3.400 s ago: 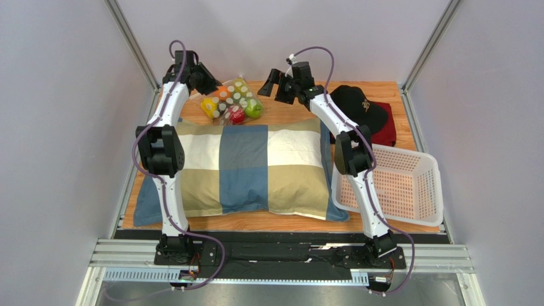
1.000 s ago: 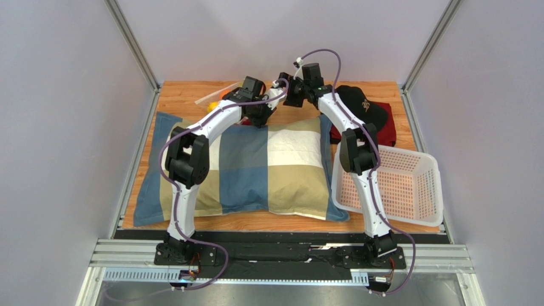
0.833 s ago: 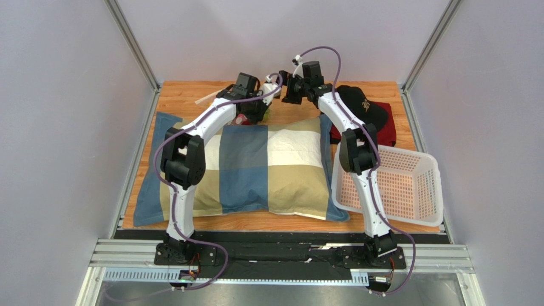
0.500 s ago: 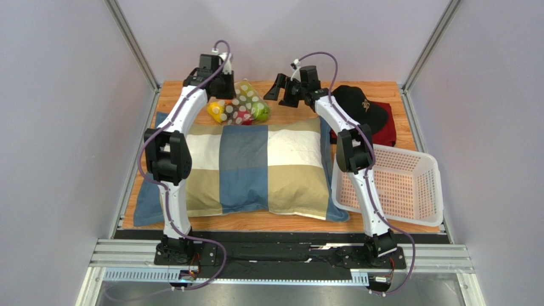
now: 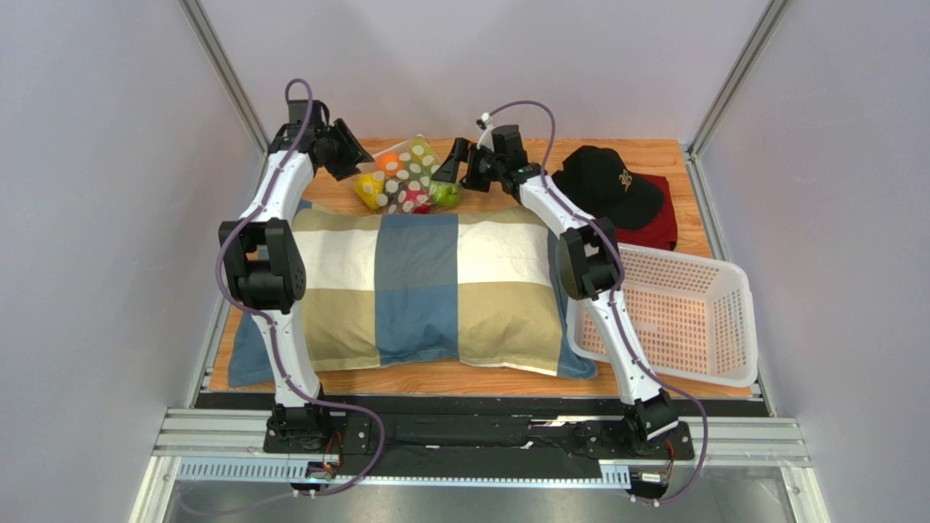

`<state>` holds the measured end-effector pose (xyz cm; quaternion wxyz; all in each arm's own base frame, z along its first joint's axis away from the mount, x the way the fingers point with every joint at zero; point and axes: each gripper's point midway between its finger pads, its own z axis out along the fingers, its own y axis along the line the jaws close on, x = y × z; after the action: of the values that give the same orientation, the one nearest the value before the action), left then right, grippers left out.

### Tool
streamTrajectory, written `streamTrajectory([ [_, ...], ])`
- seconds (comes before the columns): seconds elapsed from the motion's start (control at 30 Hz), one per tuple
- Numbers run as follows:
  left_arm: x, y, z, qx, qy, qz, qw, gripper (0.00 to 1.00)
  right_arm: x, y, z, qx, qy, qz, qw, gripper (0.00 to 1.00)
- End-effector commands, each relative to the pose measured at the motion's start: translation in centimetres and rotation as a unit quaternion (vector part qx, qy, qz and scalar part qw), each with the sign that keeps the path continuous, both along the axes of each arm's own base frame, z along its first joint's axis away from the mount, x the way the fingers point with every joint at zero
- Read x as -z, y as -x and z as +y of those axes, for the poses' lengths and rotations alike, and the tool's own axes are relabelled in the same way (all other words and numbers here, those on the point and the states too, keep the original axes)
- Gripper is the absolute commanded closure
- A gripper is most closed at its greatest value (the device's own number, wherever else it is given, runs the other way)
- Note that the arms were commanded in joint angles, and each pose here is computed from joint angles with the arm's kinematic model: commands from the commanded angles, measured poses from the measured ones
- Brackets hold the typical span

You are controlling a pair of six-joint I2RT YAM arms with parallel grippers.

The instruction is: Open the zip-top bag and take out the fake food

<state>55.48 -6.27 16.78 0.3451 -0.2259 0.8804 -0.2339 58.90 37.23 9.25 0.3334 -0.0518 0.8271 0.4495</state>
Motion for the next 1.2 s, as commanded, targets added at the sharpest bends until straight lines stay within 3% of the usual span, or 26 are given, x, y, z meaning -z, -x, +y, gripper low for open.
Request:
streamTrajectory([
  [0.0, -2.8, -0.9, -1.6, 0.016, 0.055, -0.034, 0.998, 0.49, -1.2, -0.3, 2.2, -0.023, -0.023, -0.047, 0.998, 0.05],
  [0.07, -3.2, -0.7, -1.7, 0.022, 0.060, -0.039, 0.997, 0.49, -0.9, -0.5, 2.5, -0.020, -0.033, -0.046, 0.998, 0.14],
  [0.17, -3.9, -0.5, -2.1, 0.033, 0.064, -0.047, 0.996, 0.50, -1.3, -0.9, 2.6, -0.014, -0.046, -0.049, 0.998, 0.44],
  [0.2, -4.1, -0.5, -2.0, 0.035, 0.066, -0.050, 0.996, 0.50, -1.6, -0.8, 2.8, -0.014, -0.049, -0.049, 0.998, 0.58],
  [0.3, -5.5, -0.8, -2.8, 0.053, 0.088, -0.072, 0.992, 0.51, -3.9, -0.9, 2.9, -0.015, -0.057, -0.066, 0.996, 0.84],
  [0.4, -7.1, -1.5, -4.0, 0.083, 0.120, -0.101, 0.984, 0.51, -7.2, -0.7, 2.7, -0.019, -0.061, -0.095, 0.993, 1.00],
  [0.67, -10.2, -2.5, -6.5, 0.124, 0.169, -0.137, 0.968, 0.51, -16.3, -0.7, 1.1, -0.001, -0.031, -0.216, 0.976, 1.00],
  [0.83, -11.7, -2.4, -7.6, 0.123, 0.237, -0.146, 0.952, 0.54, -22.4, -0.3, -0.3, 0.008, 0.005, -0.311, 0.950, 1.00],
  [1.03, -12.3, -1.9, -11.2, 0.134, 0.237, -0.139, 0.952, 0.52, -23.5, 1.1, -0.6, -0.014, 0.105, -0.381, 0.918, 1.00],
  [1.17, -12.3, -3.0, -13.6, 0.129, 0.236, -0.119, 0.956, 0.51, -21.4, 1.5, -0.4, -0.018, 0.123, -0.360, 0.925, 1.00],
])
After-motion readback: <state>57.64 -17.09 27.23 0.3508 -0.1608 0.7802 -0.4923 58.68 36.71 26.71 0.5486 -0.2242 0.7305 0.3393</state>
